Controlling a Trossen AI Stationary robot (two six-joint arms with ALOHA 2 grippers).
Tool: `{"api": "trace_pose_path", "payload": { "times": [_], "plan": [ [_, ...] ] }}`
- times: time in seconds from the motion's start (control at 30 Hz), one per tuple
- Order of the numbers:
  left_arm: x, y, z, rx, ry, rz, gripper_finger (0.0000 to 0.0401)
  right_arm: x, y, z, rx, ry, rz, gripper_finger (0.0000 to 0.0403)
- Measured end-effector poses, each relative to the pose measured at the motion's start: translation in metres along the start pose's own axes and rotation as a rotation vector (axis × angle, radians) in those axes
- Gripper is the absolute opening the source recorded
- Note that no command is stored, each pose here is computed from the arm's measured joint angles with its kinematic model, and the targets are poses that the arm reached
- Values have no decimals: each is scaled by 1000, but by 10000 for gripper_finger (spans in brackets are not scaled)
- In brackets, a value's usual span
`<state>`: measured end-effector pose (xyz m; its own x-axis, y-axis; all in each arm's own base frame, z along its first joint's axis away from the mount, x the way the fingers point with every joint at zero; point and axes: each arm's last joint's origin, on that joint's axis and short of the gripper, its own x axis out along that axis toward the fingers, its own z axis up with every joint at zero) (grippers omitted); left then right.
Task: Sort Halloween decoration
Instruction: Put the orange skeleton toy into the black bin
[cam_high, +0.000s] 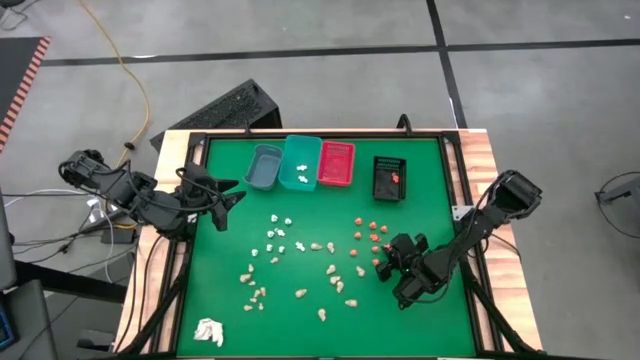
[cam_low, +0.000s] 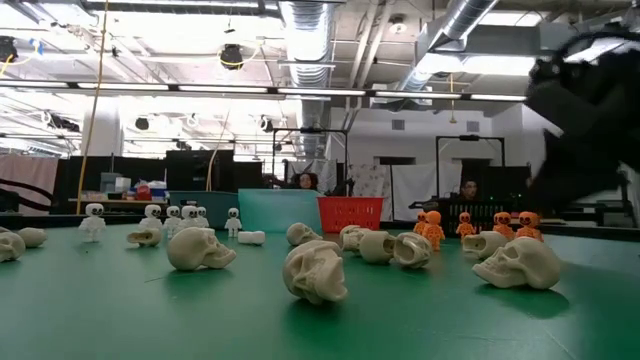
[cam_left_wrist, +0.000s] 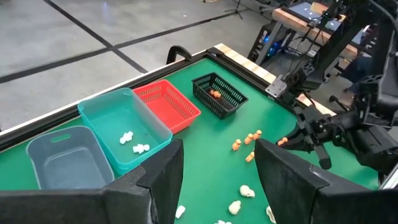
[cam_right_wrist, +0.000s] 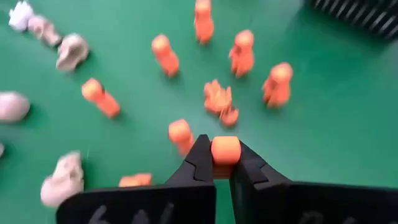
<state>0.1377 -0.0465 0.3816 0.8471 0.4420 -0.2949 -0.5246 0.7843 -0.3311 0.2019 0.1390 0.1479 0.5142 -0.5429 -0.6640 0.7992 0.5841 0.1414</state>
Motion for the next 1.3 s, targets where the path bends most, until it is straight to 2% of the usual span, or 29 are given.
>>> {"api": "trace_pose_path", "payload": {
  "times": [0.13, 0.27, 0.6, 0.8, 1.0, 1.17, 1.3],
  "plan": [
    [0, 0, 0, 0, 0, 0, 187, -11, 9, 21, -43, -36, -66, 22],
    [0, 0, 0, -2, 6, -7, 187, -21, 4, 51, -34, -59, -120, 21],
    [0, -1, 0, -3, 22, -25, 187, -36, -61, 141, 49, -91, -163, 22],
    [0, -1, -1, -18, 43, -46, 187, -29, -98, 180, 14, -19, -203, 22],
    [0, -2, -2, -22, 59, -63, 187, -1, -119, 200, -48, 101, -130, 23],
    [0, -2, -1, -35, 60, -63, 187, 24, -140, 200, -19, 155, -85, 28],
    [0, -2, -2, -38, 65, -69, 187, 38, -153, 198, 31, 176, -30, 47]
  ]
}}
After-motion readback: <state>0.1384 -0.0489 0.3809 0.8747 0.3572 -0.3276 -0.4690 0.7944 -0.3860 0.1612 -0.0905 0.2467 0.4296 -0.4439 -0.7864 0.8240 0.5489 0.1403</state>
